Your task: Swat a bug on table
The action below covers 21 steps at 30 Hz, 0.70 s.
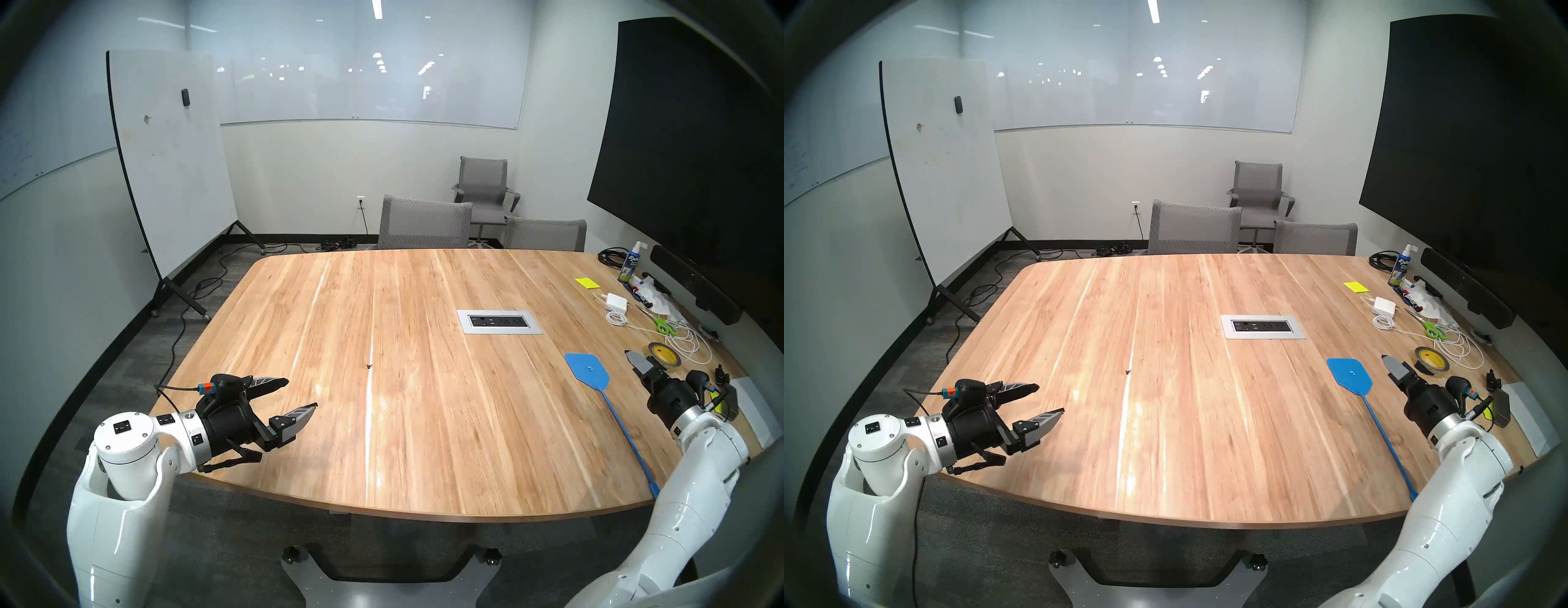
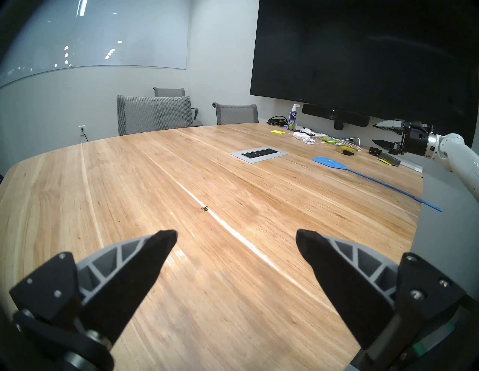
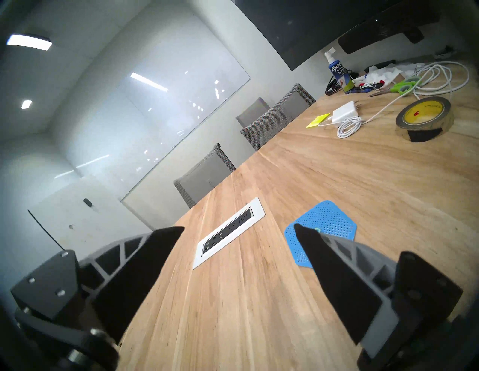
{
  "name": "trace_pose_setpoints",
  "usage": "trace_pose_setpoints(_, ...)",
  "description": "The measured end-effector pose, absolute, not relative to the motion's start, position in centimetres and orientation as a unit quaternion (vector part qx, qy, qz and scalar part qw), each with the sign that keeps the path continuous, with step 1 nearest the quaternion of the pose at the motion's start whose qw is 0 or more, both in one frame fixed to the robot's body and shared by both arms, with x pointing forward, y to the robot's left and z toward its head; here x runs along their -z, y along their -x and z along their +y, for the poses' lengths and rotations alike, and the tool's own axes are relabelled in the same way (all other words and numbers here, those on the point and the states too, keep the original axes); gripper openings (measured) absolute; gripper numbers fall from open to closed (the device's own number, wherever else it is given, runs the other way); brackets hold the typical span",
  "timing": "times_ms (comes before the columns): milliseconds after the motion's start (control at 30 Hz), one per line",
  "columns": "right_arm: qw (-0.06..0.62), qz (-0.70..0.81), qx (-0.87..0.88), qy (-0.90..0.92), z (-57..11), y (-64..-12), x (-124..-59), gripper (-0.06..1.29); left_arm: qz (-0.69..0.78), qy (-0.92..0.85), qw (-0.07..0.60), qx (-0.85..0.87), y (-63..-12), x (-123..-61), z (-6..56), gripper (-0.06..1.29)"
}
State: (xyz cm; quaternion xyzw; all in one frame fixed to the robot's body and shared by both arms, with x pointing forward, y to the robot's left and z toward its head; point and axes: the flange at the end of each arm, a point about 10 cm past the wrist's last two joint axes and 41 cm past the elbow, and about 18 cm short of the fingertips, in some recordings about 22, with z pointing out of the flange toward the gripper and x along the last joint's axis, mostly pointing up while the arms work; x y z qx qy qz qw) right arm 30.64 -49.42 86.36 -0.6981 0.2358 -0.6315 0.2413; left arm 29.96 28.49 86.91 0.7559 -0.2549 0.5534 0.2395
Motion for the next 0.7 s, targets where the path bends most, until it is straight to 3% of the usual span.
trace_pose_setpoints(700,0.231,0.223,0.63,0.707,-51.2,-24.9,-85.4,1.23,-0.255,-0.756,0.239,-0.553,-30.0,-86.9,28.5,1.25)
